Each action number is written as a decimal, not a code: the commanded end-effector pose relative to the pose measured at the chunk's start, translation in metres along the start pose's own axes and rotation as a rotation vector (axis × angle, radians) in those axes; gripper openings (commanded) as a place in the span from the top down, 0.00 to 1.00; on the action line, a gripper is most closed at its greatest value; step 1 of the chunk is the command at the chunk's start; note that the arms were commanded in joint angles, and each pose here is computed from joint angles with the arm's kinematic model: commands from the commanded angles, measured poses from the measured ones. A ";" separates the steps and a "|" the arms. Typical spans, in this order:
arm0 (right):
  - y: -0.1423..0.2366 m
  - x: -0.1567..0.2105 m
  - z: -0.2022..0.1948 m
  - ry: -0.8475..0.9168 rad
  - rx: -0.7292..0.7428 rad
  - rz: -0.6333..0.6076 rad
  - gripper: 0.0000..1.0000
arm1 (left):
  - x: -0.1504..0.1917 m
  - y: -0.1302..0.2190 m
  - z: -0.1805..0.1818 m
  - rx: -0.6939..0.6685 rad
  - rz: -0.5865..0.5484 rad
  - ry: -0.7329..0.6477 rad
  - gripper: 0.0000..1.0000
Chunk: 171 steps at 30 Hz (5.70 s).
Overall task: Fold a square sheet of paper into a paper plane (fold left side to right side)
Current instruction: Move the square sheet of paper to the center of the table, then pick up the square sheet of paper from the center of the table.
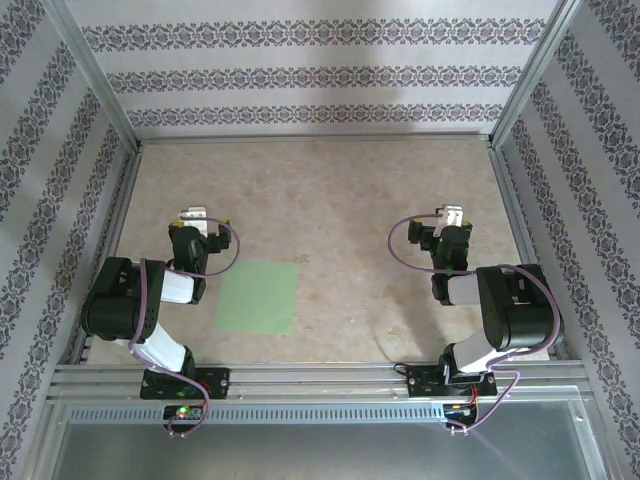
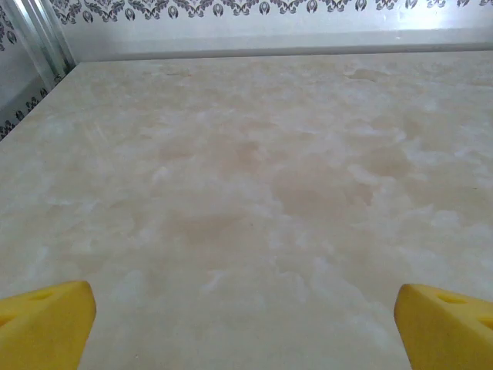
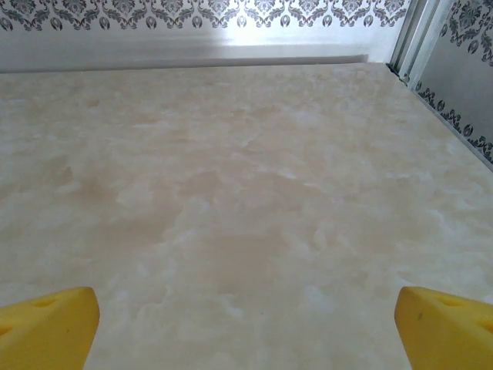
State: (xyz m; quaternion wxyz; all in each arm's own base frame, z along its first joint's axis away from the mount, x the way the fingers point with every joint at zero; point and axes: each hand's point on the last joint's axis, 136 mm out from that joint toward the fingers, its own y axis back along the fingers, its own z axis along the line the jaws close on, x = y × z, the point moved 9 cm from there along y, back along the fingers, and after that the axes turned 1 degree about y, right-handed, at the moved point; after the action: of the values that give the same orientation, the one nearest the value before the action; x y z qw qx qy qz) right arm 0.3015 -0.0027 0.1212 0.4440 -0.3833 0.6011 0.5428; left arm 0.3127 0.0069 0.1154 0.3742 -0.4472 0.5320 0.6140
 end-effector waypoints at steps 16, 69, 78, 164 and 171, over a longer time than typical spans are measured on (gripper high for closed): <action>-0.001 -0.005 0.002 0.002 0.008 -0.023 0.02 | -0.003 0.000 0.002 0.002 -0.002 0.009 0.00; 0.115 -0.040 0.039 -0.568 -0.468 0.231 0.02 | -0.086 0.119 -0.009 0.268 0.315 0.523 0.00; 0.103 -0.054 0.078 -0.390 -0.538 0.302 0.02 | -0.035 0.132 -0.074 0.491 0.768 0.514 0.00; -0.024 0.018 0.218 0.158 -0.358 0.938 0.16 | 0.052 0.071 -0.200 0.494 1.126 0.435 0.53; -0.003 0.019 0.226 0.179 -0.392 0.965 0.18 | 0.050 0.071 -0.201 0.497 1.108 0.439 0.54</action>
State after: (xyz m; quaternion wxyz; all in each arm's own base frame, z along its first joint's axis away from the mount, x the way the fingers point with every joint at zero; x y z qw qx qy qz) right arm 0.3449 0.2215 0.1027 0.0459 -0.2023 0.6210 0.7559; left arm 0.2638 -0.2088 0.0981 -0.0109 -0.1265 0.8882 0.4415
